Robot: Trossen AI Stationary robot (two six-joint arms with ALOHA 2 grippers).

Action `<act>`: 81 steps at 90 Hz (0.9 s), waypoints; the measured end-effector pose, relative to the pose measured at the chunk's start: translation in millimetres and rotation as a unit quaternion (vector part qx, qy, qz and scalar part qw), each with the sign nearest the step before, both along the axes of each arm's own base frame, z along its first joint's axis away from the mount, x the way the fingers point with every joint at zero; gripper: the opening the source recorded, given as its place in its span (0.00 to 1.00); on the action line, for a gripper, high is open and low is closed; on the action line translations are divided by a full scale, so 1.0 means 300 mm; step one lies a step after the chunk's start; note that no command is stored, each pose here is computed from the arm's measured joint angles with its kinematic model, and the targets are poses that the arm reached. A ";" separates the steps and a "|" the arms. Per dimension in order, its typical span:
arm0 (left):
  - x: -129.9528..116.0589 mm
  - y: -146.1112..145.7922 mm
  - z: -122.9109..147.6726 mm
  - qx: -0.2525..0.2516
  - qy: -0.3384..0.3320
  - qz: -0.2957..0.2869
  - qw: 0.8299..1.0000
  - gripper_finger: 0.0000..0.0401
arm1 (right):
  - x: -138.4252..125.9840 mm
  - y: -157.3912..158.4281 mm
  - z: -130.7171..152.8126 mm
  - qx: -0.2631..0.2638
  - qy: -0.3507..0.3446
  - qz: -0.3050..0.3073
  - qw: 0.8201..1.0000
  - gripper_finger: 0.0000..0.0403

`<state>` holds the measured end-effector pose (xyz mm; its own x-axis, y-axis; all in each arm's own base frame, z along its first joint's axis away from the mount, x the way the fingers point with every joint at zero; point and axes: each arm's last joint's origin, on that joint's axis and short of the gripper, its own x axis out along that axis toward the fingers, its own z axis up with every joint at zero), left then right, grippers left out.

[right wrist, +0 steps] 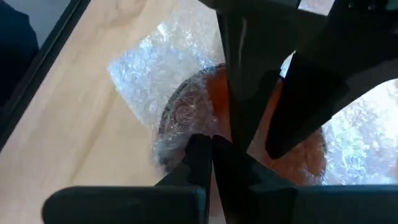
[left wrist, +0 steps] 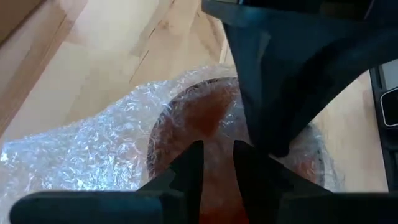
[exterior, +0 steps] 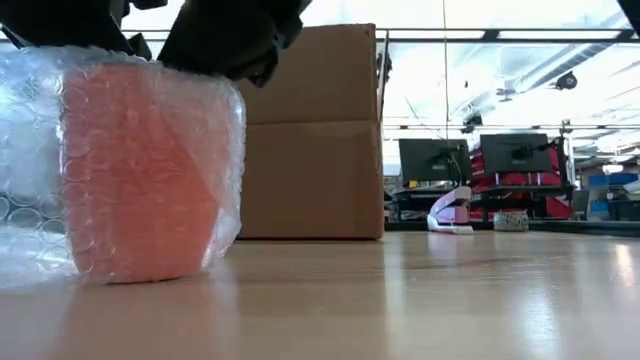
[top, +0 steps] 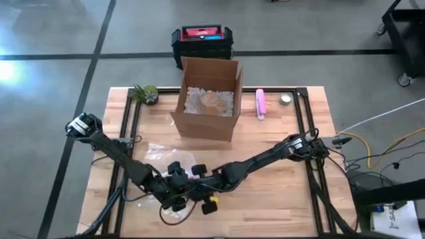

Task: Wrap mug
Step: Wrap the orange mug with transparent bubble wrap

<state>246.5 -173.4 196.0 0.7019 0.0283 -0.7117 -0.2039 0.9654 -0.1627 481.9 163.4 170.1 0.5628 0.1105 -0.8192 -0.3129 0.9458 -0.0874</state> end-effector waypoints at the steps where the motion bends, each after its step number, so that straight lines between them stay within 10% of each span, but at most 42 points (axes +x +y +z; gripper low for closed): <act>1: 0.000 0.000 0.000 0.000 0.000 0.000 1.000 0.19 | 0.001 0.000 -0.005 0.000 0.002 0.001 1.000 0.01; 39: -0.052 0.023 0.112 -0.035 -0.035 -0.016 0.999 0.19 | 0.006 0.010 -0.043 0.000 0.013 -0.001 1.000 0.01; 81: -0.061 0.028 0.069 -0.024 0.014 -0.003 1.000 0.19 | 0.024 -0.003 0.118 0.009 0.000 -0.025 1.000 0.01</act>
<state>228.3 -165.1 216.6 0.6816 -0.0101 -0.7317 -0.2033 0.9579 -0.2026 489.0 162.6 205.5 0.5677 0.0972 -0.8175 -0.2647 0.9618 -0.0695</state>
